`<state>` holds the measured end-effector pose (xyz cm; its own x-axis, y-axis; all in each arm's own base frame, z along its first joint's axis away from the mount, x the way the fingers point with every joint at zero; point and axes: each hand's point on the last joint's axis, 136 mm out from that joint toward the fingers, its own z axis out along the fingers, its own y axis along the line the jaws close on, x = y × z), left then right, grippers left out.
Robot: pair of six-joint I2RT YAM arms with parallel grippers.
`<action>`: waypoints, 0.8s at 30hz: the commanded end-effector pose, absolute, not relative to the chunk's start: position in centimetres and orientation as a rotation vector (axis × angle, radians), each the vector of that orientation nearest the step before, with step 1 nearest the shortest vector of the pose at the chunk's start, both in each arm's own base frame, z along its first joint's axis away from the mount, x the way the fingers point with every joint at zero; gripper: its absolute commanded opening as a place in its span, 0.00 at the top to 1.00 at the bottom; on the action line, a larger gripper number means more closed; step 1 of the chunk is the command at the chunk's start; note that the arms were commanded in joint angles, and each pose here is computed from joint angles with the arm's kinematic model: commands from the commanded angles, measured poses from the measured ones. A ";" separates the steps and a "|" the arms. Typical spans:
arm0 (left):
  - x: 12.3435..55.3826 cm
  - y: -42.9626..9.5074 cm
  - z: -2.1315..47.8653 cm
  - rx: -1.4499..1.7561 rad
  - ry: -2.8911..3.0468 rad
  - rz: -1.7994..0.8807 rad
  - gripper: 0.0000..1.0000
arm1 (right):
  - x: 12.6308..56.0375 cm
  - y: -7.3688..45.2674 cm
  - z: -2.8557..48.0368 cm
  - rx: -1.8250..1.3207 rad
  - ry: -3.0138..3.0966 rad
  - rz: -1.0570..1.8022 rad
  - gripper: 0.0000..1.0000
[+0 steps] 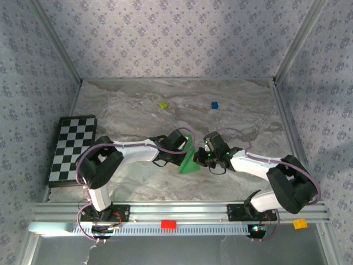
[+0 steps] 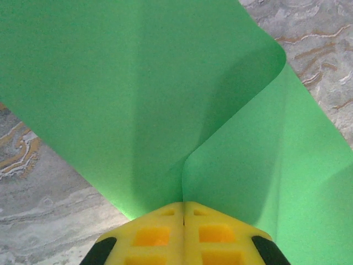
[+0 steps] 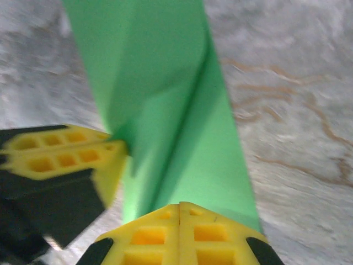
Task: Fold a paper plane with a square sheet of paper (pick it up from the middle)
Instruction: Fold the triangle a second time at the center of the table.
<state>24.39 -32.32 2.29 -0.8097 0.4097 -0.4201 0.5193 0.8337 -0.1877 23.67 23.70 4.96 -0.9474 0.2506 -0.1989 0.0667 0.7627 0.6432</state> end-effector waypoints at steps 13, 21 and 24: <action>24.3 -31.5 0.8 0.690 2.680 -0.379 1.00 | 25.4 27.7 5.4 0.296 2.586 1.256 1.00; 24.3 -31.6 0.7 0.696 2.683 -0.375 1.00 | 25.1 27.7 4.0 0.313 2.618 1.251 1.00; 24.3 -31.5 0.7 0.698 2.683 -0.373 1.00 | 24.9 27.2 3.0 0.332 2.640 1.221 1.00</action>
